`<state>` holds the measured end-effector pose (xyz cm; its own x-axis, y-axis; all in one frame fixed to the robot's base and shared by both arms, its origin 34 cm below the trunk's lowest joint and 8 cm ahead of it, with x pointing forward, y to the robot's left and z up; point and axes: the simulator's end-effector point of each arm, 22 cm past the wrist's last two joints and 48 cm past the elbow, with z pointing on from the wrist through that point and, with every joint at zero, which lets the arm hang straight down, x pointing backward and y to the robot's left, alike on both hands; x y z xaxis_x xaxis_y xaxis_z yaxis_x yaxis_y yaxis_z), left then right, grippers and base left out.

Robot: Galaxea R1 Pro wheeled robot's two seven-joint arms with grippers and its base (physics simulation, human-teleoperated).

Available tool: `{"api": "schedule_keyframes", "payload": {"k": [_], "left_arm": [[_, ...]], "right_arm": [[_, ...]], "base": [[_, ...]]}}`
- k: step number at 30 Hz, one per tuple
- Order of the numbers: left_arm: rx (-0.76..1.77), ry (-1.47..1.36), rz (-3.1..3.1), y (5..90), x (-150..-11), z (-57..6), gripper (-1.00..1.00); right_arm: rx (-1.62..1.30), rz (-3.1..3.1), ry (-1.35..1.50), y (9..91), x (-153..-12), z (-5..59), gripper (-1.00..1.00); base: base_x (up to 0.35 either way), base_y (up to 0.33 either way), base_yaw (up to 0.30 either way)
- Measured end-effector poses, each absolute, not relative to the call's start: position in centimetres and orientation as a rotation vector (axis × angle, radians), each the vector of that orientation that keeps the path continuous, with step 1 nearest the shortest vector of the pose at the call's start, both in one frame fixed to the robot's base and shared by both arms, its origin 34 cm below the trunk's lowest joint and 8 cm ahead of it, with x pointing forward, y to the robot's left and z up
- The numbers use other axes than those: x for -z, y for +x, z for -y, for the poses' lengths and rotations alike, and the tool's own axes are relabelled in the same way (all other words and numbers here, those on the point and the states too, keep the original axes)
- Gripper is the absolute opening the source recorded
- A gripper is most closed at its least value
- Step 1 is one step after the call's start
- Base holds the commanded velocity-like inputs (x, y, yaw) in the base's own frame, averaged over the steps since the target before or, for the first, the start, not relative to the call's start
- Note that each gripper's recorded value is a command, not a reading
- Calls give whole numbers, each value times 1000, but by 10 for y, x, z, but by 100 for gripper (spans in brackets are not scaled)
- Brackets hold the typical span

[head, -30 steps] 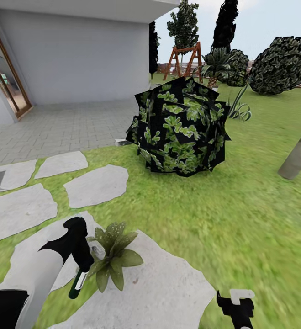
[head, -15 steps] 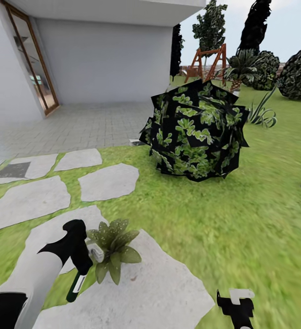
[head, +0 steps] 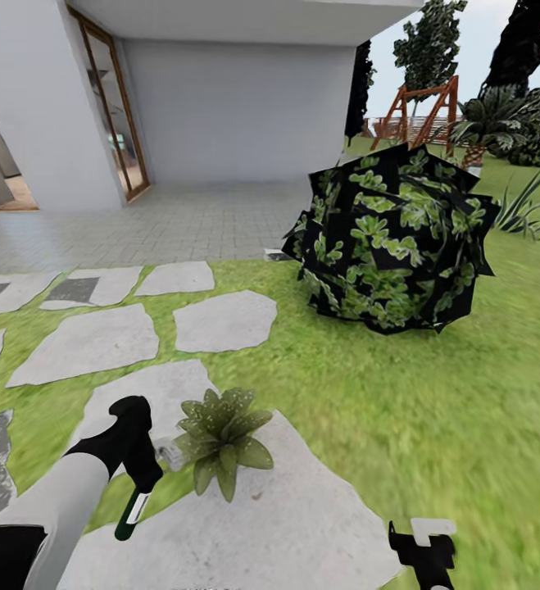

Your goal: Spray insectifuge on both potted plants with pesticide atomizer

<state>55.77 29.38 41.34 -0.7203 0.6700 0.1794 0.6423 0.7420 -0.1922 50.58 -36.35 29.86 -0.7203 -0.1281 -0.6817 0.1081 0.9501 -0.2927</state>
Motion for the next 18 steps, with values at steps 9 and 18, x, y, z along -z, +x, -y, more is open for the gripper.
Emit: {"api": "schedule_keyframes", "payload": {"k": [9, 18], "left_arm": [[-172, -1045, 2710, 560, -414, -290, -100], [-173, -1047, 2713, 561, -414, -288, -100]], "right_arm": [[407, -2341, -16, 505, -299, 365, 100], [408, -2340, -15, 506, -299, 366, 100]], "base": [[-2, -87, 23], [-193, -177, 8]]}}
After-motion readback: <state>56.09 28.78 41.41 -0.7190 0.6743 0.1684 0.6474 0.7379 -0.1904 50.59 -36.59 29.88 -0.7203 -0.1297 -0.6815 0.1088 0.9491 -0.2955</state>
